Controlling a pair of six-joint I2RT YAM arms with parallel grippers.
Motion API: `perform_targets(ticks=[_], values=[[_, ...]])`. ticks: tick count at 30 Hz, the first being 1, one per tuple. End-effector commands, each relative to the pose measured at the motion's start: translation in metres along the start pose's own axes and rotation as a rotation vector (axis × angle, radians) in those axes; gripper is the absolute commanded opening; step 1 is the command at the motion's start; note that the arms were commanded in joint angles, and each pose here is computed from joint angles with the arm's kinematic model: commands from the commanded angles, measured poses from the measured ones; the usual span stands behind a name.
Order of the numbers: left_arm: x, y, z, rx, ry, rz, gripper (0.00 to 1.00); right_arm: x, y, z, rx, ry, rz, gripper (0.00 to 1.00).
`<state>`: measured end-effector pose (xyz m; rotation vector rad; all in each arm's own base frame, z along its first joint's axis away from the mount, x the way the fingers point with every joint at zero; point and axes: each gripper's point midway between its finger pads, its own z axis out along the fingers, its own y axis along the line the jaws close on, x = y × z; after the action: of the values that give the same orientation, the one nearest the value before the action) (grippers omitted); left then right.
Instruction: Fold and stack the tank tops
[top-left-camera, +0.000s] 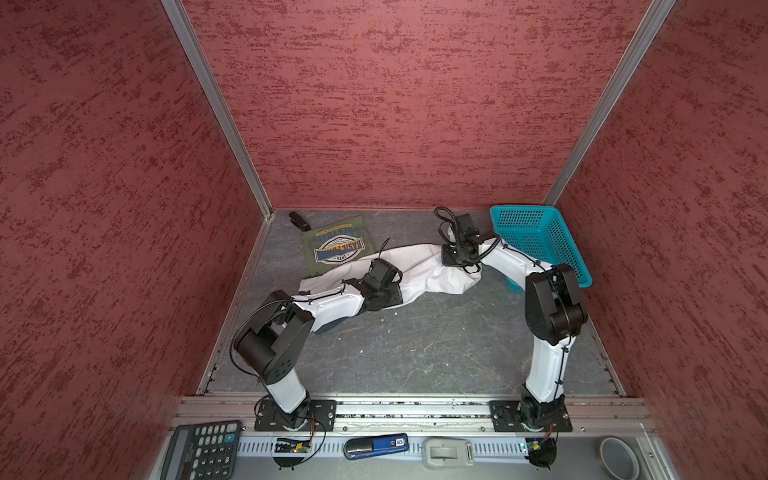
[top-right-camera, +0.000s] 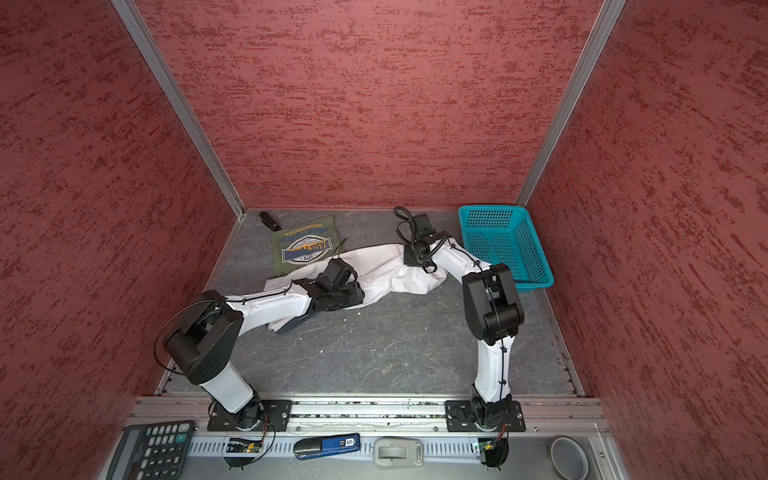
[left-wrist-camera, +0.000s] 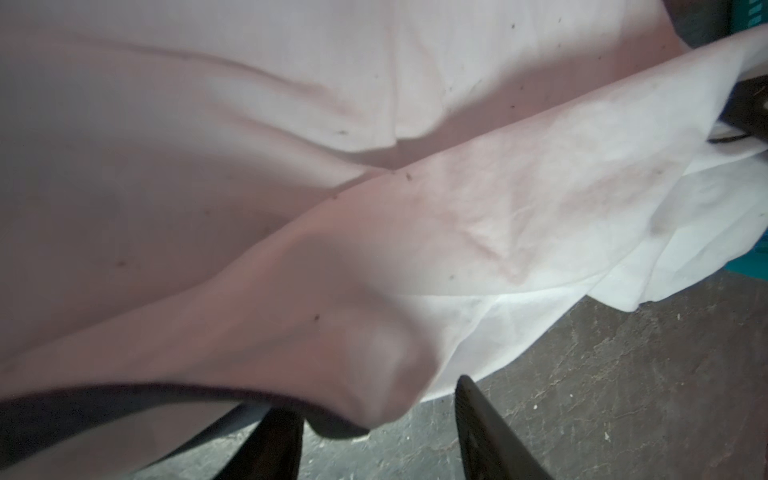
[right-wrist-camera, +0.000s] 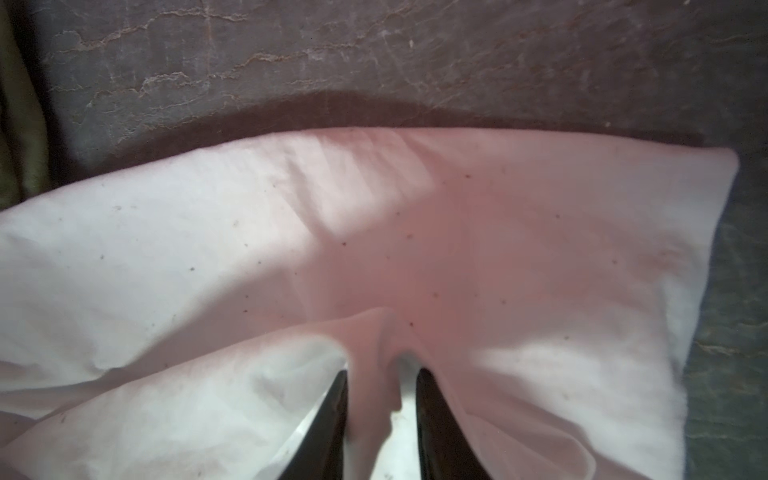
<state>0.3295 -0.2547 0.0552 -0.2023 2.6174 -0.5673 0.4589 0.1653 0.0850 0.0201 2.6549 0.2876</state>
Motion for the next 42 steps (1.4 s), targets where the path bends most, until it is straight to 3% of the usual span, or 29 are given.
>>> perform_targets(ticks=[1, 6, 9, 13, 19, 25, 30, 36, 42], values=[[-0.013, -0.018, 0.003, 0.072, -0.037, 0.004, 0.47, -0.010, -0.003, -0.005, 0.001, -0.029, 0.006, 0.31], [-0.021, -0.022, -0.007, 0.081, -0.065, 0.006, 0.21, -0.013, -0.008, -0.012, 0.005, -0.044, 0.021, 0.34], [-0.031, -0.018, -0.031, 0.075, -0.154, -0.002, 0.09, -0.015, -0.012, -0.023, 0.017, -0.065, 0.025, 0.44], [-0.048, -0.006, -0.073, 0.058, -0.255, -0.027, 0.06, -0.007, -0.011, -0.055, -0.009, -0.121, 0.033, 0.61], [-0.059, 0.011, -0.092, 0.100, -0.202, -0.071, 0.05, 0.051, 0.016, -0.087, -0.112, -0.130, 0.047, 0.69], [-0.067, 0.014, -0.106, 0.139, -0.205, -0.090, 0.05, 0.124, 0.060, -0.062, -0.186, -0.038, 0.060, 0.73], [-0.067, 0.014, -0.106, 0.138, -0.187, -0.083, 0.04, 0.132, 0.066, -0.036, -0.176, -0.052, 0.115, 0.76], [-0.061, 0.031, -0.109, 0.110, -0.192, -0.120, 0.05, 0.106, 0.057, -0.013, -0.060, -0.112, 0.101, 0.71], [-0.063, 0.045, -0.121, 0.097, -0.211, -0.143, 0.05, 0.091, 0.030, -0.015, 0.091, -0.146, 0.090, 0.44]])
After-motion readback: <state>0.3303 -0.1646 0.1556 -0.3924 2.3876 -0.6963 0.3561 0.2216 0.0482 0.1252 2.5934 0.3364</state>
